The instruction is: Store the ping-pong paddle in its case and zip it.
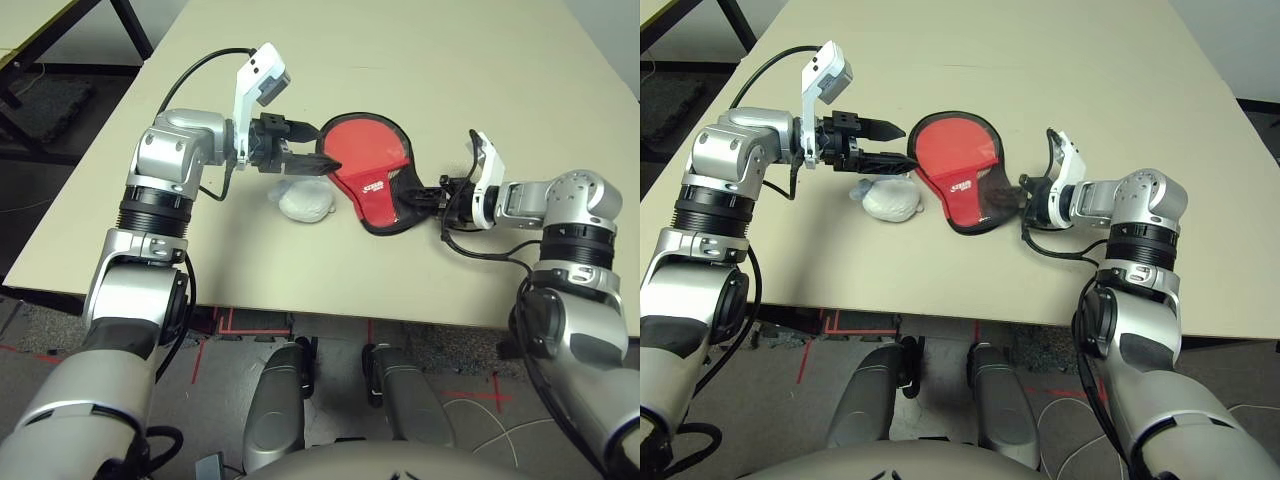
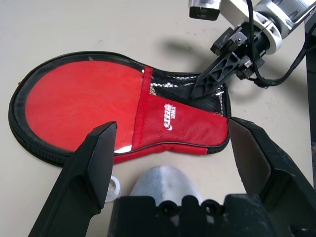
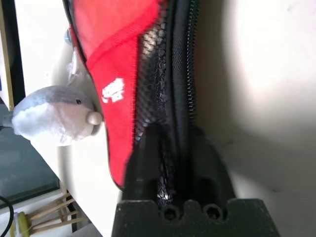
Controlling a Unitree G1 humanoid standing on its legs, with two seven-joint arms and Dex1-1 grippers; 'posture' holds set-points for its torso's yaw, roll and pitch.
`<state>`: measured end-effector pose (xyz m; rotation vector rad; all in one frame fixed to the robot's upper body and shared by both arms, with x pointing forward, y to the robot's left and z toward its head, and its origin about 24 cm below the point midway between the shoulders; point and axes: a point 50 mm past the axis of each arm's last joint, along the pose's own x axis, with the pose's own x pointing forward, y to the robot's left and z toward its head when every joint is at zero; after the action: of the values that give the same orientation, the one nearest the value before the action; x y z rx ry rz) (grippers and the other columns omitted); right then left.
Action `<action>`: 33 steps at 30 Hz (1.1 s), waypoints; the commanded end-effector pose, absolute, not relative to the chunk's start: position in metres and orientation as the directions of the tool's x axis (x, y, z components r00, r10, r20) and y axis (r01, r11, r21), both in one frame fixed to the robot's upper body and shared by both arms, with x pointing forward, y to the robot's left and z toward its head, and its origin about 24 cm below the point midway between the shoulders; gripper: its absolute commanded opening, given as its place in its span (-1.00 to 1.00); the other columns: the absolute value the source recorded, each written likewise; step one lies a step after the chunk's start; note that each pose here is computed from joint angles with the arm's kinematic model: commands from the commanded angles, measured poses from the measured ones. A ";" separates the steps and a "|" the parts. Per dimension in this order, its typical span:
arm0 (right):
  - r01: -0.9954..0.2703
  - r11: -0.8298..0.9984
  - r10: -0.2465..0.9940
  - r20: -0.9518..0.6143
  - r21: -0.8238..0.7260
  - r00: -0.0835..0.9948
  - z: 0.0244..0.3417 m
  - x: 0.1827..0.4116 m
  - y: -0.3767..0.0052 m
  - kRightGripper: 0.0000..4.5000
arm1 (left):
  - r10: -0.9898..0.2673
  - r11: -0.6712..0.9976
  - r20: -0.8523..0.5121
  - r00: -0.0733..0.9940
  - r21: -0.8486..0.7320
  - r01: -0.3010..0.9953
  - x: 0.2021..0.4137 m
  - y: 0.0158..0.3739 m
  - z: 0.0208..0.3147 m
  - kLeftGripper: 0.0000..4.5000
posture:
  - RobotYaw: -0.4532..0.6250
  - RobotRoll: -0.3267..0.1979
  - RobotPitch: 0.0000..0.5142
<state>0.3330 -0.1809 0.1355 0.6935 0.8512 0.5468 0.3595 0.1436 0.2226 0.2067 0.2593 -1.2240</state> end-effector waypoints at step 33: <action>-0.092 0.788 0.513 -0.567 0.609 0.644 0.125 0.198 -0.174 -0.74 | -0.927 0.226 -0.297 0.230 0.048 0.973 0.367 0.118 0.225 1.00 | -0.26 0.25 -0.18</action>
<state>0.1973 -0.1690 0.1253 0.6211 0.7860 0.3688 0.3672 0.1222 0.2253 0.2207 0.2187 -1.3026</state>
